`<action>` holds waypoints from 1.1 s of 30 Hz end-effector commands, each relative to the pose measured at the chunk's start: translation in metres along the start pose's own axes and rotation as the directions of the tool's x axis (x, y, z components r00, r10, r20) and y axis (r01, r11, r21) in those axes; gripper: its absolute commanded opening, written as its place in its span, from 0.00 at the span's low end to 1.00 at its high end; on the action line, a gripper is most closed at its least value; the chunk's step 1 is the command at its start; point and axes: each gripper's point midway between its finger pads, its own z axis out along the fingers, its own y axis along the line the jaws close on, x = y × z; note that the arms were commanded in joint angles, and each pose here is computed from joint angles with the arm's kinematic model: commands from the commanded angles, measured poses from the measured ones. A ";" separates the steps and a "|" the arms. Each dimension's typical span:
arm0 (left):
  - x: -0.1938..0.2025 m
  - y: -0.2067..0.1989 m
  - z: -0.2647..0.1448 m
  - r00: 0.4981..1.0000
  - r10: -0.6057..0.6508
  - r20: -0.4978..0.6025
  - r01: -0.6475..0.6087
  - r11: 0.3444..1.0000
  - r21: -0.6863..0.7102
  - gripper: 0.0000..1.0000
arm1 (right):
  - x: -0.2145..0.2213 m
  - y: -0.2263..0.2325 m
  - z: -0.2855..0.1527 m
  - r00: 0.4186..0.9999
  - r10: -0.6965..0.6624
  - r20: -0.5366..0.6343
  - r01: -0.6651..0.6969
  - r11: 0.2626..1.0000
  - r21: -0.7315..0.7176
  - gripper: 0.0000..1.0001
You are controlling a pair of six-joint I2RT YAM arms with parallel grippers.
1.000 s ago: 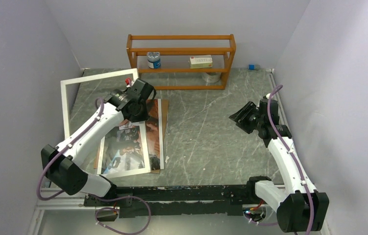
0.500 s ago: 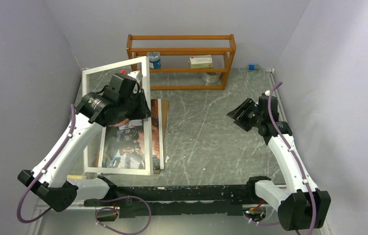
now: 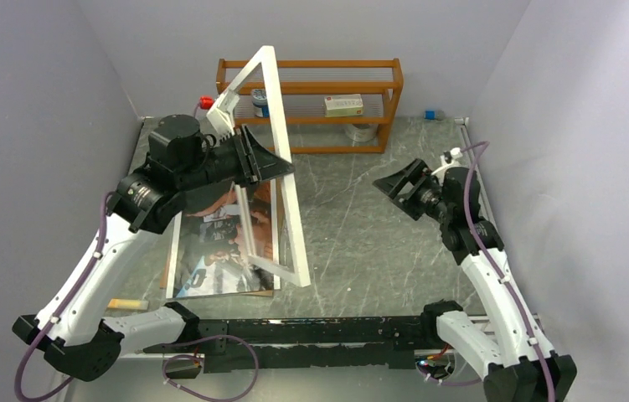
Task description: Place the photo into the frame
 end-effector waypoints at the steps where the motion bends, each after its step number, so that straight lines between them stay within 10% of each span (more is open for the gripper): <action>1: -0.029 -0.083 -0.015 0.998 -0.031 0.058 0.009 0.939 0.345 0.03 | 0.020 0.061 0.008 0.998 -0.048 -0.046 0.036 0.972 -0.232 0.83; 19: -0.028 -0.139 -0.027 0.983 -0.120 -0.138 0.180 0.763 0.620 0.02 | 0.091 0.140 0.049 0.931 -0.303 -0.203 0.152 0.829 -0.538 0.92; 33: -0.032 -0.149 -0.036 0.982 -0.128 -0.143 0.190 0.736 0.649 0.03 | 0.103 0.116 0.073 0.933 -0.280 -0.224 0.141 0.860 -0.490 0.86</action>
